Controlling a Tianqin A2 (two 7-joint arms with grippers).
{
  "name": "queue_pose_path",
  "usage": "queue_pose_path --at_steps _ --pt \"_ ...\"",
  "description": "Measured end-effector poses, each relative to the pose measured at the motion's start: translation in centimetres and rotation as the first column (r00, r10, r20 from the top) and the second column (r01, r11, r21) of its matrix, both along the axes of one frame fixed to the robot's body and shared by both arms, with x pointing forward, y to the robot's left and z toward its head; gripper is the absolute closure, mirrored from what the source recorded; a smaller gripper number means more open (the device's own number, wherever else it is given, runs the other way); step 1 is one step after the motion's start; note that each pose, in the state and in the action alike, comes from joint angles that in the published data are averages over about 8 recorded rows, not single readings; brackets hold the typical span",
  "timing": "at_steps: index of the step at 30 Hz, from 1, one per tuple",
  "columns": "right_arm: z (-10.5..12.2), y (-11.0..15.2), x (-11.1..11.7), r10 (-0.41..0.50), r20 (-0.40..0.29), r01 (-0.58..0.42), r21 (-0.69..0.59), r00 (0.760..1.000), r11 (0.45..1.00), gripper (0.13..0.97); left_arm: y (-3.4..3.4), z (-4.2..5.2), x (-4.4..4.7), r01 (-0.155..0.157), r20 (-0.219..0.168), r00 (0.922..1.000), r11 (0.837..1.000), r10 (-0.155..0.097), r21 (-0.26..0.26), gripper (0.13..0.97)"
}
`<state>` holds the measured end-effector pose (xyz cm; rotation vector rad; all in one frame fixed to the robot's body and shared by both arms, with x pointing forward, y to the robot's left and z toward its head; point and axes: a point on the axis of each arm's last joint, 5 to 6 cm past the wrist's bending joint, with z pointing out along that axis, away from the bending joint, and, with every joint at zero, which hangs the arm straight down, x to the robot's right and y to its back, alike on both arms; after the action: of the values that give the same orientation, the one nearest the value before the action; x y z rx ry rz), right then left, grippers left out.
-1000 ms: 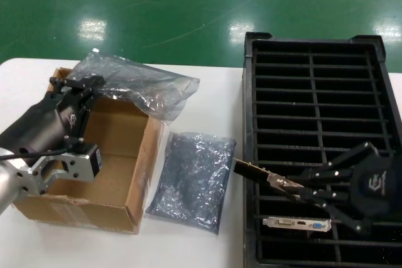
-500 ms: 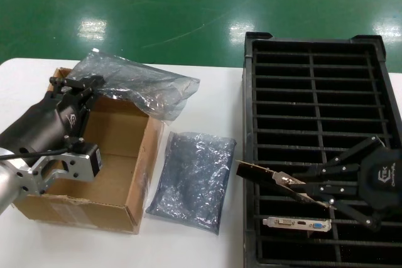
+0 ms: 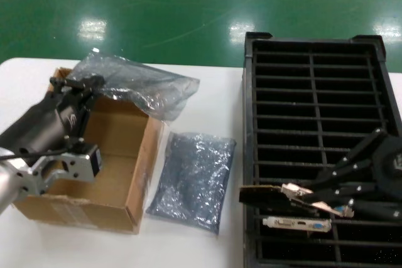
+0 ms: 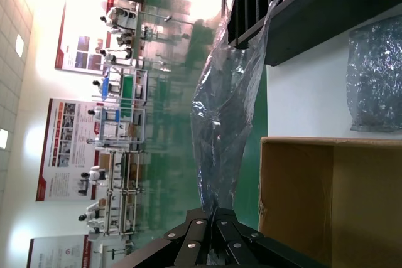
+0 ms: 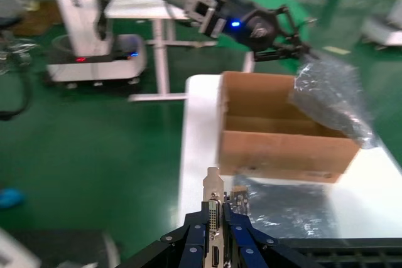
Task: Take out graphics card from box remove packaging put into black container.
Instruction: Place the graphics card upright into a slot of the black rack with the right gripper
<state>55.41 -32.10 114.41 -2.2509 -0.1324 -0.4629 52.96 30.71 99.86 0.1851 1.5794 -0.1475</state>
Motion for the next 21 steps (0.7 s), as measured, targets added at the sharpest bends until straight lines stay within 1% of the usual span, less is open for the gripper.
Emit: queue_pose_path --at_steps 5,9,15,21 --pt "2.3 -0.4 1.8 0.052 -0.07 -0.055 -0.034 0.996 0.998 0.93 0.0 0.0 0.0 0.0 0.0 1.0 1.0 0.0 0.0 0.958" --pt "3.4 -0.1 3.3 0.076 -0.114 -0.083 -0.06 0.991 0.995 0.93 0.0 0.0 0.0 0.0 0.0 1.0 1.0 0.0 0.0 0.958" --pt "3.6 0.7 5.7 0.075 -0.158 -0.096 -0.127 0.985 0.987 0.93 0.0 0.0 0.0 0.0 0.0 1.0 1.0 0.0 0.0 0.958" --pt "3.3 1.5 7.6 0.065 -0.157 -0.095 -0.193 0.985 0.977 0.93 0.0 0.0 0.0 0.0 0.0 1.0 1.0 0.0 0.0 0.958"
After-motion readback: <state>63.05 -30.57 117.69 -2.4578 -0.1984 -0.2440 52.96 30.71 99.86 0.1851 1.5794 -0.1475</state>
